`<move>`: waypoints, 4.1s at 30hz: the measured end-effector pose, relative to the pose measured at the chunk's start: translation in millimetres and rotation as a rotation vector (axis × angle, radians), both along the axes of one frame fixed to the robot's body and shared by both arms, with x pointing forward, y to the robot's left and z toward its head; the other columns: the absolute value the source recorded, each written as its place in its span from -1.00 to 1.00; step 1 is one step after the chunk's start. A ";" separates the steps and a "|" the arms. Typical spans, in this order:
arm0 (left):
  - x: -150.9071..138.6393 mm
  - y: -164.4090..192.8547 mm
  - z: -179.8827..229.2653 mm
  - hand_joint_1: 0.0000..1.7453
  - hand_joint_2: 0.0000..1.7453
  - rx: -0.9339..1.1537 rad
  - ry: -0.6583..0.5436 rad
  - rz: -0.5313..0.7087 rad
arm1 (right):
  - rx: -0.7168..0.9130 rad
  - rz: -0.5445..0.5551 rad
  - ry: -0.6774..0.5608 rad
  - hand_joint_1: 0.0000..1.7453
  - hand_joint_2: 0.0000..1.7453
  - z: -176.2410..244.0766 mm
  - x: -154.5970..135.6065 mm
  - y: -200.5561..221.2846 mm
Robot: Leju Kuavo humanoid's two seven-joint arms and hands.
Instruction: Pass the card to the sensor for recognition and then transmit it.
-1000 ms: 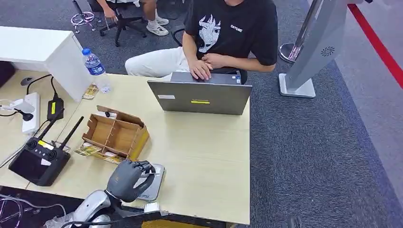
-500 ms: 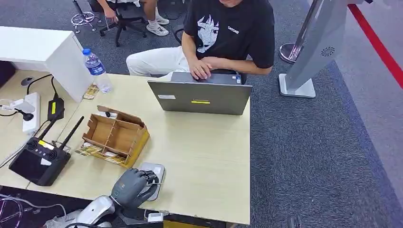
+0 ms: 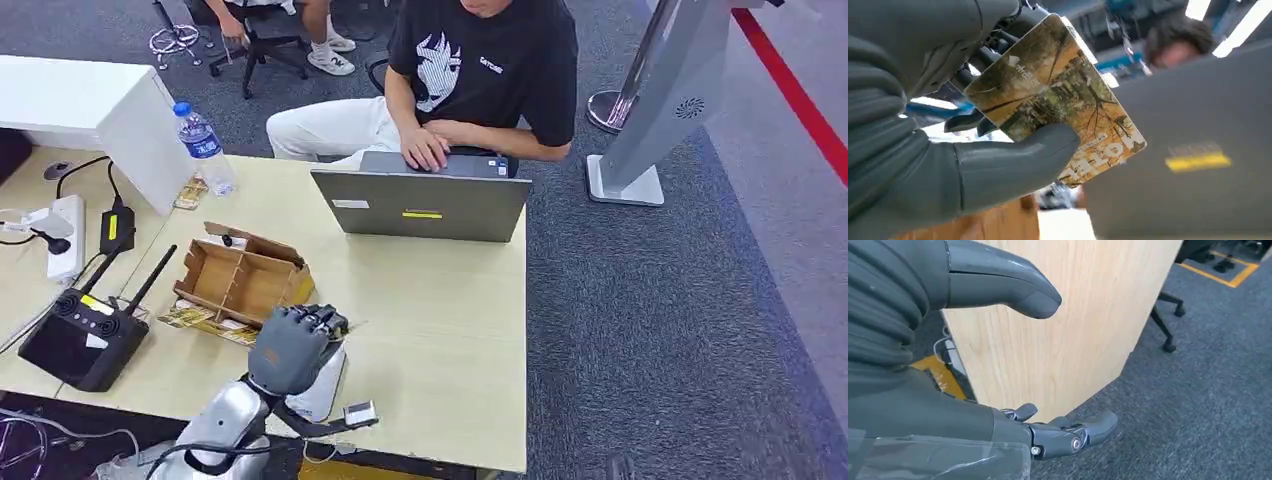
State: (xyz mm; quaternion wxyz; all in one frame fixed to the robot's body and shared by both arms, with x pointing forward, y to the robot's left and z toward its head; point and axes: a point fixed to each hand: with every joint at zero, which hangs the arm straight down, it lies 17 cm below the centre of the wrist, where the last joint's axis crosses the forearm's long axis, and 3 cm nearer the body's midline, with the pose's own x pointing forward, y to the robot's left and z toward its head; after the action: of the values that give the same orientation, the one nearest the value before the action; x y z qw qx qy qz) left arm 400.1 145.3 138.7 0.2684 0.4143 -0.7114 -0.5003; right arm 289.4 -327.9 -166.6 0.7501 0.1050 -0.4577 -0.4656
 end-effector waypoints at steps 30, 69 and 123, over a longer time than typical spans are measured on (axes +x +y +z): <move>94.2 129.4 103.7 1.00 1.00 -0.163 -0.138 0.284 | -0.005 0.051 0.000 -1.00 1.00 4.2 14.7 13.2; 4.5 53.5 -61.0 -1.00 1.00 -0.031 0.390 -0.142 | 0.010 0.009 -0.014 -1.00 1.00 5.4 13.1 4.3; -23.9 173.4 -77.7 -1.00 1.00 0.295 0.289 0.221 | 0.007 -0.102 0.005 -1.00 1.00 -6.9 -26.2 -23.9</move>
State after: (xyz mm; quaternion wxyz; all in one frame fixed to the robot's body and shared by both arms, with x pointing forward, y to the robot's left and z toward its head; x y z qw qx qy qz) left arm 376.3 318.7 61.0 0.3572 0.4486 -0.5349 -0.6205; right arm 263.2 -351.8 -173.5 0.7262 0.0828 -0.4589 -0.5052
